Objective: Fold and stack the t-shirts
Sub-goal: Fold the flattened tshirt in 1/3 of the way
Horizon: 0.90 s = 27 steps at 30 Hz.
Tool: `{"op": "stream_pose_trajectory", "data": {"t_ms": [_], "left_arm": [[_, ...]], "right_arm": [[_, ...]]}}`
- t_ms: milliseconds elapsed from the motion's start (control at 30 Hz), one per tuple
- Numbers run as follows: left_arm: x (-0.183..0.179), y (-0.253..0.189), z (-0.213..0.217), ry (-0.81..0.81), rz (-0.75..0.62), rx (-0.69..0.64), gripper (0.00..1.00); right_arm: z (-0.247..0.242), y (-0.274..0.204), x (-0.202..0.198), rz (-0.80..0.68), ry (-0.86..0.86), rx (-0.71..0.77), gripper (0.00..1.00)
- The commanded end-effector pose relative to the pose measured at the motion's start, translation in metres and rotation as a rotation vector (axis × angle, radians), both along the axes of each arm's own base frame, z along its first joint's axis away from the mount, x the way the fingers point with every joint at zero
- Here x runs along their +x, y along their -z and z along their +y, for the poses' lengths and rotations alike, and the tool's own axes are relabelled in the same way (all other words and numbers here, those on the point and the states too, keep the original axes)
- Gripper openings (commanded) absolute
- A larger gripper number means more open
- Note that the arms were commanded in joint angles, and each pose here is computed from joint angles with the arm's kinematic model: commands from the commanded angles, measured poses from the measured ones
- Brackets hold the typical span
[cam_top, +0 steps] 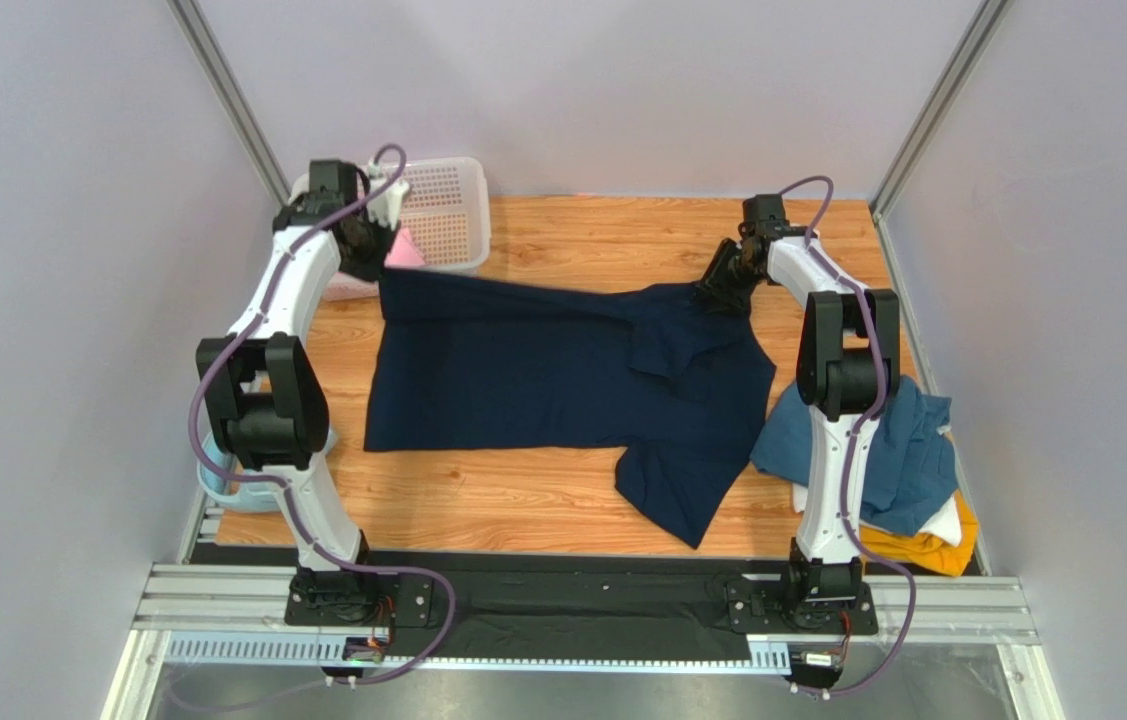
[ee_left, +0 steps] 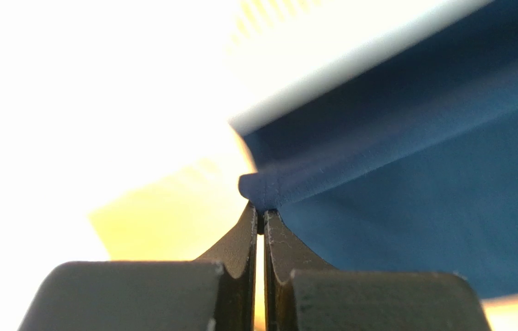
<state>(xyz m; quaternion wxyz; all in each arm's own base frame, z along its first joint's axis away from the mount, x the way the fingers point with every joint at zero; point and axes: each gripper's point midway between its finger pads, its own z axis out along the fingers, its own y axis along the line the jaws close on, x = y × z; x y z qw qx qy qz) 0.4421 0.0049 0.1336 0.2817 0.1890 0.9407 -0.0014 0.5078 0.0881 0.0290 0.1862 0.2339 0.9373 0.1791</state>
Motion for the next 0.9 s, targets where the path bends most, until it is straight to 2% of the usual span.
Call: {"op": "stream_pose_trajectory", "data": {"t_ms": [0,167,400,667,867], "left_arm": [[0.047,-0.062,0.033,-0.022,-0.147,0.125,0.0],[0.047,-0.045,0.03,-0.005,-0.1,0.111,0.0],[-0.004,0.024,0.026,0.045,0.041,0.112,0.0],[-0.048,0.07,0.031,0.06,0.116,0.144,0.0],[-0.06,0.088,0.034,0.053,0.141,0.162,0.0]], "right_arm": [[-0.004,0.038,-0.028,0.116,-0.022,-0.06,0.43],[-0.003,0.038,-0.028,0.116,-0.025,-0.06,0.43],[-0.005,0.038,-0.028,0.115,-0.022,-0.065,0.43],[-0.007,0.036,-0.029,0.115,-0.025,-0.073,0.43],[-0.007,0.035,-0.034,0.121,-0.026,-0.074,0.43]]}}
